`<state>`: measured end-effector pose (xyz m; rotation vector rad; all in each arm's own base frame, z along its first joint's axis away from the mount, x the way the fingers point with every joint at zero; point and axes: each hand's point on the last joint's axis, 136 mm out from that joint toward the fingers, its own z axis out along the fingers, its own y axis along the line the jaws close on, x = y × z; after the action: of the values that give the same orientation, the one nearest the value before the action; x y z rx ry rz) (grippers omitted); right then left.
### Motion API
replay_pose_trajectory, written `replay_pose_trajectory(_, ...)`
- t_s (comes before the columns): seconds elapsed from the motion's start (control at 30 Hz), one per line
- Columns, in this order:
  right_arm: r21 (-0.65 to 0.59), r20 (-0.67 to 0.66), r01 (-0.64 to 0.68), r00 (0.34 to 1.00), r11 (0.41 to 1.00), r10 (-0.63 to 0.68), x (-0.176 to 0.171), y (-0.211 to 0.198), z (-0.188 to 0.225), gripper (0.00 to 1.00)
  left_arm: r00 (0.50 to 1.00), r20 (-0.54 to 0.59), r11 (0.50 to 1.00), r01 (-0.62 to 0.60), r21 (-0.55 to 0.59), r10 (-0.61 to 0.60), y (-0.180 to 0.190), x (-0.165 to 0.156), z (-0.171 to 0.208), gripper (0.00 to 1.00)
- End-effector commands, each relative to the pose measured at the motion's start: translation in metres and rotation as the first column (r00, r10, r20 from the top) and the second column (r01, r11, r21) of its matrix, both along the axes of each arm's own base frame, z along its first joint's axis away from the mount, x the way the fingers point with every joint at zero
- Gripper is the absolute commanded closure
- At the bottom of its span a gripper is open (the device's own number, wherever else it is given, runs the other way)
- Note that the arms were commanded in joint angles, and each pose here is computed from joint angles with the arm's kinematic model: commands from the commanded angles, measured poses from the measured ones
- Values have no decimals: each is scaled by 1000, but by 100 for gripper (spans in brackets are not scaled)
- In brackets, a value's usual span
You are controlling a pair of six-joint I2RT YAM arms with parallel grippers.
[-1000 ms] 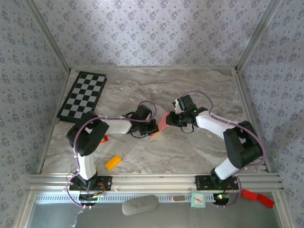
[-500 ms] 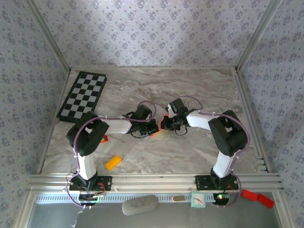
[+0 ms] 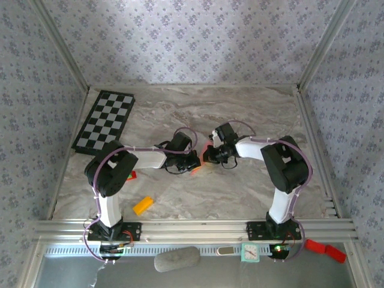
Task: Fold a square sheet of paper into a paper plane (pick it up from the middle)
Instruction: Fold the wing for the fifth time at the center of the table.
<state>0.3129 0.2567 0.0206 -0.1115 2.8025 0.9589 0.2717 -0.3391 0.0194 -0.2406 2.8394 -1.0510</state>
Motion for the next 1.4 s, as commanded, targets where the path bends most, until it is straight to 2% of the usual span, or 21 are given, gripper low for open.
replay_pose_trajectory(0.0, -74, -1, 64, 998, 995, -65, 19, -29, -16, 92, 984, -169, 975, -17, 221, 55, 48, -36, -57, 100)
replay_pose_trajectory(0.3, 13, 38, 117, 992, 993, -118, 51, -40, 4, 91, 984, -169, 977, -10, 215, 48, 48, -37, -56, 100)
replay_pose_trajectory(0.57, 53, 116, 25, 993, 998, -31, 33, -11, 39, 91, 987, -158, 979, 0, 206, 34, 43, -33, -52, 100)
replay_pose_trajectory(0.73, 23, 79, -29, 997, 999, 27, 22, 7, 25, 91, 987, -156, 979, 1, 203, 31, 42, -31, -52, 100)
replay_pose_trajectory(1.03, -17, 37, -16, 999, 1000, 17, 35, 12, -3, 92, 986, -161, 979, 1, 203, 33, 42, -32, -52, 100)
replay_pose_trajectory(1.37, -19, 79, 98, 992, 995, -96, 90, -13, -6, 92, 983, -180, 975, 8, 222, 32, 47, -38, -57, 100)
